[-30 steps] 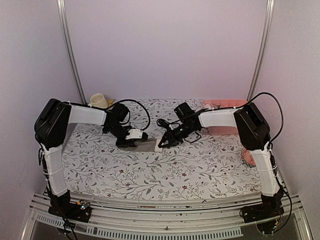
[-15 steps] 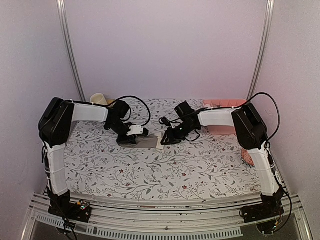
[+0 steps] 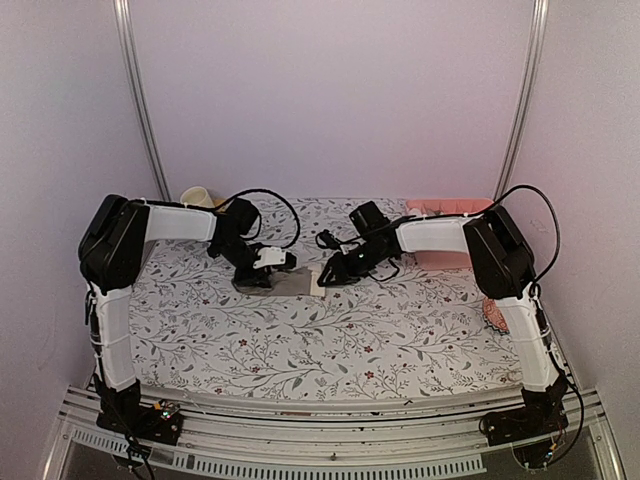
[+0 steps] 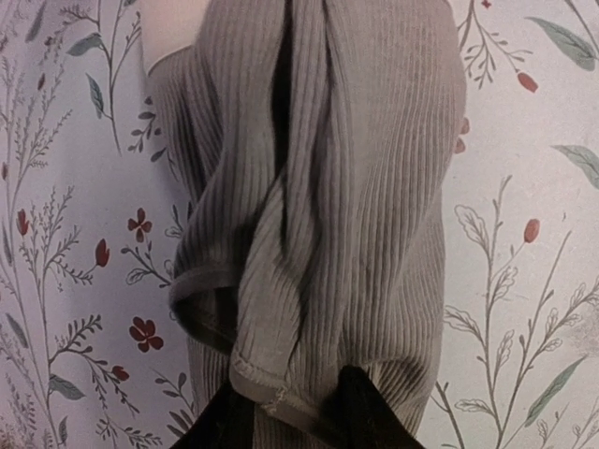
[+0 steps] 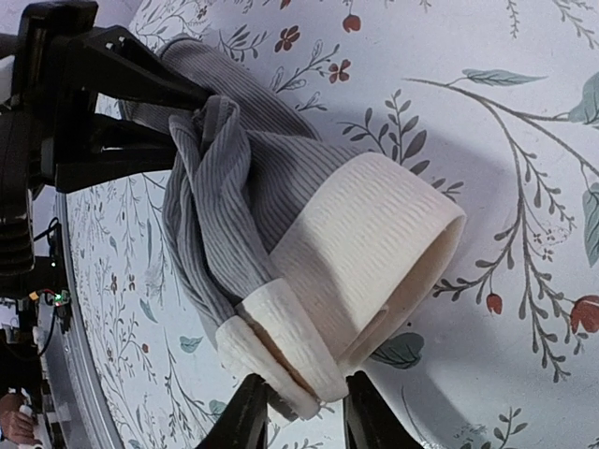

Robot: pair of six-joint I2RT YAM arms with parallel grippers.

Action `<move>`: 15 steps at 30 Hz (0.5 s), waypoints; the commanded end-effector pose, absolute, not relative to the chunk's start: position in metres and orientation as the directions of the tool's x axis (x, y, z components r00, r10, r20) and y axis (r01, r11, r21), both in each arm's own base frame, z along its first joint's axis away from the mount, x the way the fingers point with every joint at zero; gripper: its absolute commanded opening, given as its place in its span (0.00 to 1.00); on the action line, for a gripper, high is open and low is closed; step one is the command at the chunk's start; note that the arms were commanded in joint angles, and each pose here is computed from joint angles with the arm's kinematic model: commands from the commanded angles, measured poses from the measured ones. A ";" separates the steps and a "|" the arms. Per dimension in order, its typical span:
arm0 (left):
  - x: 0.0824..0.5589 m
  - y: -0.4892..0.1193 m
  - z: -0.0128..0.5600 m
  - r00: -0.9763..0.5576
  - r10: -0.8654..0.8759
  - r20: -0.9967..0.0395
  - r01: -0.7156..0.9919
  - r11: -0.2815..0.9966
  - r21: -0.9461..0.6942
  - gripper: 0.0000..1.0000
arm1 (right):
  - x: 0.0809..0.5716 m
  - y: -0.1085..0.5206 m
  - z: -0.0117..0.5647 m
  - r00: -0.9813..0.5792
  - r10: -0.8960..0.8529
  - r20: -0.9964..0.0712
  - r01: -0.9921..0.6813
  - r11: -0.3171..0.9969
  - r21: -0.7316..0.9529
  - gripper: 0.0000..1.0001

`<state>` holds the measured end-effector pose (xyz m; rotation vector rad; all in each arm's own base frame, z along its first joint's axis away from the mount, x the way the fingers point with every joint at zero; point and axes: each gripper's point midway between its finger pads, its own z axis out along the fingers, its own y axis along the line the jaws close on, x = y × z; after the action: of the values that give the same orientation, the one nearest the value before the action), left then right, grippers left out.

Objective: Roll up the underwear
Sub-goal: Fold the underwear at the center of the board.

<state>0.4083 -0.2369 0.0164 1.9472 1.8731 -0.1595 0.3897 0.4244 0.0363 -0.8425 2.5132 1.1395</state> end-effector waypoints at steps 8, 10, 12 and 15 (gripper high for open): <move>0.413 -0.221 0.018 0.025 0.930 -0.366 0.977 0.054 0.205 0.39 | 0.394 0.431 0.078 -0.728 -0.391 -0.564 -0.686 0.441 0.580 0.36; 0.413 -0.220 0.019 0.024 0.930 -0.366 0.977 0.056 0.207 0.41 | 0.393 0.433 0.081 -0.715 -0.389 -0.581 -0.699 0.419 0.579 0.36; 0.414 -0.219 0.019 0.021 0.930 -0.366 0.976 0.060 0.209 0.42 | 0.393 0.436 0.084 -0.705 -0.388 -0.594 -0.709 0.399 0.581 0.35; 0.415 -0.219 0.019 0.017 0.931 -0.364 0.976 0.063 0.209 0.42 | 0.394 0.438 0.086 -0.697 -0.383 -0.606 -0.717 0.389 0.579 0.26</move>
<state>0.4129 -0.2287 0.0165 1.9150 1.9067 -0.1583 0.3908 0.4322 0.0536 -0.9134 2.3990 1.1885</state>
